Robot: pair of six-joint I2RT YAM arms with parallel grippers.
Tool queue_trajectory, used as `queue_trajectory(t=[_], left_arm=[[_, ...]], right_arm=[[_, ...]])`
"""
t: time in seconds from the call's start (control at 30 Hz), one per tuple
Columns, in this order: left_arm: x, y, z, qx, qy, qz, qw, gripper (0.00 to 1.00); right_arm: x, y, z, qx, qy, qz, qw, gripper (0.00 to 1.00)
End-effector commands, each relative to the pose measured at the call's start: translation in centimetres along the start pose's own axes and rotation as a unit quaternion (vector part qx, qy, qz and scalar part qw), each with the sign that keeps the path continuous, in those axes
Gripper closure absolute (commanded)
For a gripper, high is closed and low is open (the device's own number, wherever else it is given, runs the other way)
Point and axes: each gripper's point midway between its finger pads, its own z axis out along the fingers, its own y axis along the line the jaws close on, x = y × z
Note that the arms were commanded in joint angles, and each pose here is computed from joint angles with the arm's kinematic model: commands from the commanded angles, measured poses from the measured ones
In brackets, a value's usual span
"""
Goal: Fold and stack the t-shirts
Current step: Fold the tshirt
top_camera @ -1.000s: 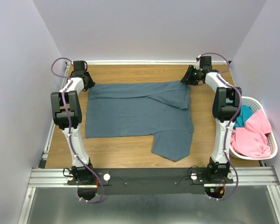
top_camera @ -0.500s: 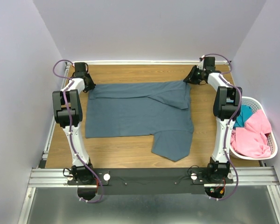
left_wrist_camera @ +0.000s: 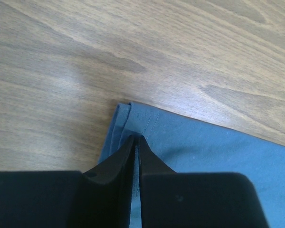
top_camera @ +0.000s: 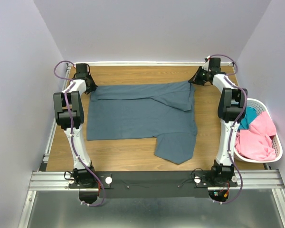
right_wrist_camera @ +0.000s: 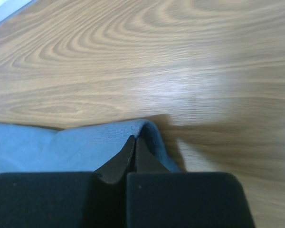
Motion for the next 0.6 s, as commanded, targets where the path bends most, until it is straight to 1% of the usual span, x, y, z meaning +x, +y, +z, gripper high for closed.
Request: queue_trajectory(t=[0.0,0.1,0.23,0.33,0.37,0.43,0.47,0.5,0.53,0.57], left_arm=[[1.6,0.5,1.2,-0.009,0.027,0.002,1.0,0.86],[1.5,0.4,1.2,-0.008,0.026,0.0,1.0,0.86],[1.5,0.5,1.2,-0.011,0.024,-0.003,1.0,0.86],[0.5,-0.1,0.5,0.001,0.009,-0.002,1.0,0.78],[0.0,-0.5,0.2,0.008,0.002,-0.002,1.0,0.71],[-1.5,-1.4,-1.1,0.019,-0.018,0.0,1.0,0.63],[-2.2,-1.6,-1.7,0.022,-0.027,0.0,0.999,0.56],[-3.6,-2.2,-3.2,0.029,-0.046,0.0,0.999,0.52],[-4.0,-2.4,-3.8,0.031,-0.054,0.0,0.998,0.5],[-4.5,-2.5,-4.6,0.03,-0.063,-0.003,0.998,0.44]], right_arm=[[-1.3,-4.8,-0.6,0.061,-0.03,0.028,0.997,0.99],[-1.9,-5.6,-1.2,0.075,-0.04,0.029,0.996,0.99],[-1.7,-4.9,-0.8,0.05,-0.03,0.02,0.998,1.0],[-1.2,-4.8,-0.5,0.042,-0.023,0.02,0.999,0.99],[-1.3,-4.7,-0.6,0.041,-0.023,0.018,0.999,0.96],[-1.2,-4.4,-0.9,0.039,-0.022,0.009,0.999,0.91],[-1.7,-3.9,-1.5,0.037,-0.028,0.002,0.999,0.82],[-2.0,-3.3,-1.9,0.038,-0.033,-0.006,0.999,0.77],[-2.3,-3.2,-2.2,0.047,-0.039,-0.017,0.998,0.73],[-2.0,-3.0,-2.5,0.051,-0.038,-0.021,0.998,0.66]])
